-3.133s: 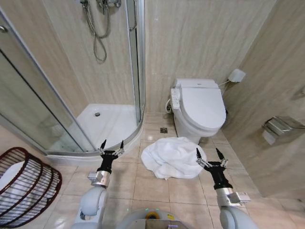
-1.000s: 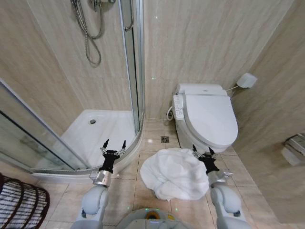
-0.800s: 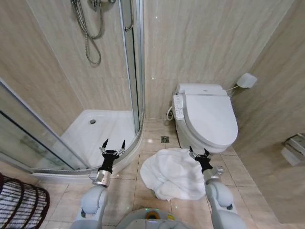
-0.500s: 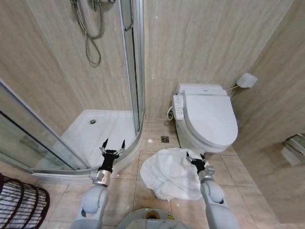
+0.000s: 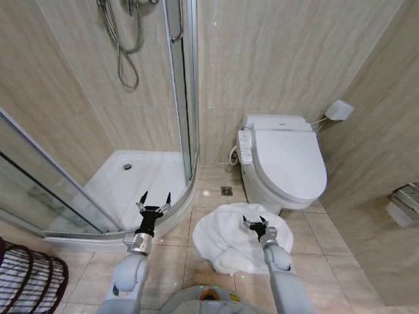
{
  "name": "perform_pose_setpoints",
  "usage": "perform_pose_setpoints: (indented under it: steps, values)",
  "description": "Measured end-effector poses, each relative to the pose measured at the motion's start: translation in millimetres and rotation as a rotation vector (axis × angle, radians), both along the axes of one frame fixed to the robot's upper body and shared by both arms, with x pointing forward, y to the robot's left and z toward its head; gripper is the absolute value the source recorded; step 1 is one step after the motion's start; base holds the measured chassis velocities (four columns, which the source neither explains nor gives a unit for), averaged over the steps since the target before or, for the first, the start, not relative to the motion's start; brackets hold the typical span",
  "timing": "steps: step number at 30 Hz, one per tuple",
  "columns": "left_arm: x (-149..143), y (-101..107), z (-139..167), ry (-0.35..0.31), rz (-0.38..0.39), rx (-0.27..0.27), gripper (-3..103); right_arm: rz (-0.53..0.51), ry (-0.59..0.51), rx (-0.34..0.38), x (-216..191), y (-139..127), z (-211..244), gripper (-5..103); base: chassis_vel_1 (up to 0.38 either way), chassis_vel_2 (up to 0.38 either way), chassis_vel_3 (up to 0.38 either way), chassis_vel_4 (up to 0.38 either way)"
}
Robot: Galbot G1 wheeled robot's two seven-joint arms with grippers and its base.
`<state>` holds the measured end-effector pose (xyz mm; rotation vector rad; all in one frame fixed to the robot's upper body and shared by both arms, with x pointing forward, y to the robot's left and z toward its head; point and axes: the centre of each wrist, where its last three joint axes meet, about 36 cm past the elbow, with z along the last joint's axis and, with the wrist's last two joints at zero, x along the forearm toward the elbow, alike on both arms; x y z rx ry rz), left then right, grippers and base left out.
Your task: Discard the used towel into the hamper.
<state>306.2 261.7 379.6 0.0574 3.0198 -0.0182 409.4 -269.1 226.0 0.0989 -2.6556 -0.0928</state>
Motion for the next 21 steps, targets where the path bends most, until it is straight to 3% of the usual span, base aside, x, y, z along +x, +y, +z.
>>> perform_pose_setpoints:
  steps: [11,21]
  values:
    - [-0.4,-1.3,-1.8,0.006,0.003,0.000,100,0.018,0.078,0.082,19.0,-3.1,-36.8,100,0.000,0.000,0.000,0.000]
    - [-2.7,-1.6,-0.7,0.010,0.002,0.007,100,-0.012,0.145,0.106,20.7,-1.7,-60.3,100,0.000,0.000,0.000,0.000]
